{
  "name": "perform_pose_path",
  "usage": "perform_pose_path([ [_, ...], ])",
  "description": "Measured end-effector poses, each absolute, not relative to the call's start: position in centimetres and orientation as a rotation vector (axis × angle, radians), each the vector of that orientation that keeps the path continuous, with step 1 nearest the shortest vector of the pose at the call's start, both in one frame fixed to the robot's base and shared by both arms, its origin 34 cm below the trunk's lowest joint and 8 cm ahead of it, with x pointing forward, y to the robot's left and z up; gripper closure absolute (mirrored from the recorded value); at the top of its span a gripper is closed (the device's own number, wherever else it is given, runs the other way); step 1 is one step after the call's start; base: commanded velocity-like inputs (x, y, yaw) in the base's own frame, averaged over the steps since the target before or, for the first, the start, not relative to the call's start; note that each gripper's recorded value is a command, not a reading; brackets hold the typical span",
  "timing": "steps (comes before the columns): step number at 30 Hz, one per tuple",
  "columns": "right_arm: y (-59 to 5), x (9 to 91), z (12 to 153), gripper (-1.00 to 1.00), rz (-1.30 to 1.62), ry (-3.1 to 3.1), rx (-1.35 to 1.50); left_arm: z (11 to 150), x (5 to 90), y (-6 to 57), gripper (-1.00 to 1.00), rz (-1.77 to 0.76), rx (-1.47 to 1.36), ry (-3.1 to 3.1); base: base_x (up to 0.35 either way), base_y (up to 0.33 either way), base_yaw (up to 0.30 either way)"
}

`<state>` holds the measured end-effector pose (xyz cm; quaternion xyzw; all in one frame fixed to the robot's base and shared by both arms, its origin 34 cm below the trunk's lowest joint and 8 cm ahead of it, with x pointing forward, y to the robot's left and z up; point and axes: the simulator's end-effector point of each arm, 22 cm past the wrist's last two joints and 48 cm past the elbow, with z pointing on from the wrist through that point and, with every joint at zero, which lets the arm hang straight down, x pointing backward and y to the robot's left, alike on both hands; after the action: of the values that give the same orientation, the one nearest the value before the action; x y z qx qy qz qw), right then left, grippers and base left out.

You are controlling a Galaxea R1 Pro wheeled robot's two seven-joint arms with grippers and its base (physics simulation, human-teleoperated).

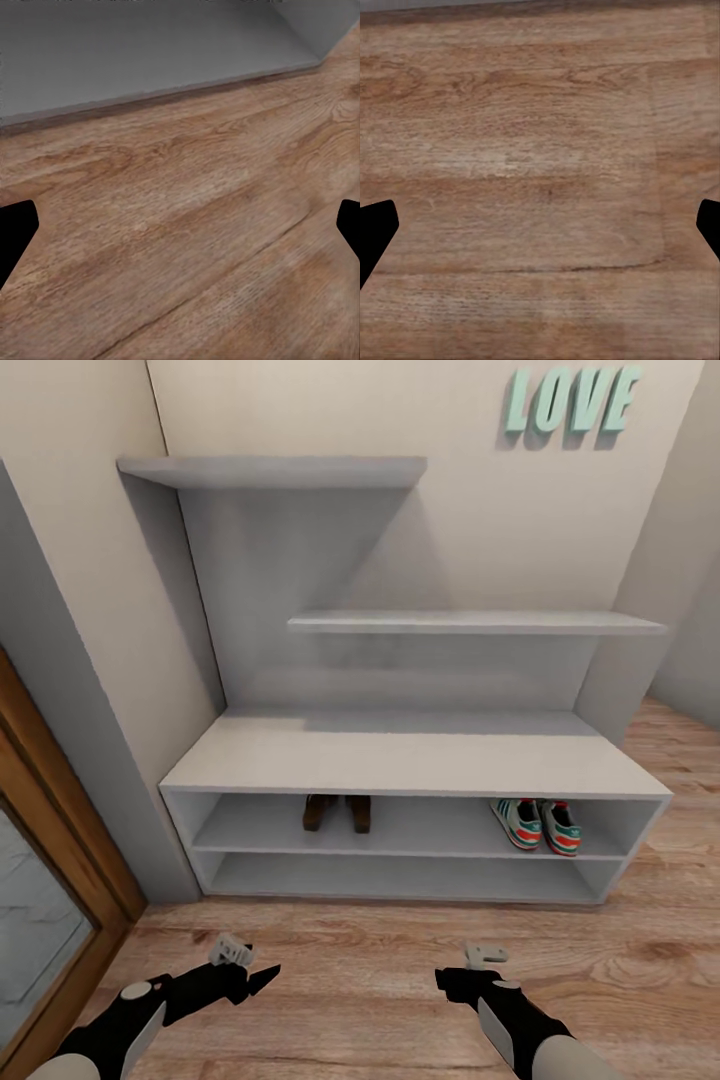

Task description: Pick up the two gym shoes and the two sandals from the corridor floor and place them onto the hallstand (shoe rack) in the corridor, making sure they are on the rack and not on the floor. Arrange them so the two gym shoes are next to each other and the two sandals are next to each other.

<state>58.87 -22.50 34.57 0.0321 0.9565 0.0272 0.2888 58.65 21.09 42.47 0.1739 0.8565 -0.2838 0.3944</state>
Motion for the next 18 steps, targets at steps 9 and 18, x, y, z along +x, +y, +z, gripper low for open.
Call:
perform_pose_path([
  [9, -22.1, 56.1, 32.7, -1.0, 0.081, 2.623, 0.08, 42.5, 58.7, 21.1, -1.0, -0.716, 0.445, 2.163, 0.0, 0.0, 0.0],
  [18, -21.8, 54.3, 31.6, -1.0, 0.086, 2.667, 0.08, 42.5, 58.6, 21.1, -1.0, -0.716, 0.446, 2.163, 0.0, 0.0, 0.0],
])
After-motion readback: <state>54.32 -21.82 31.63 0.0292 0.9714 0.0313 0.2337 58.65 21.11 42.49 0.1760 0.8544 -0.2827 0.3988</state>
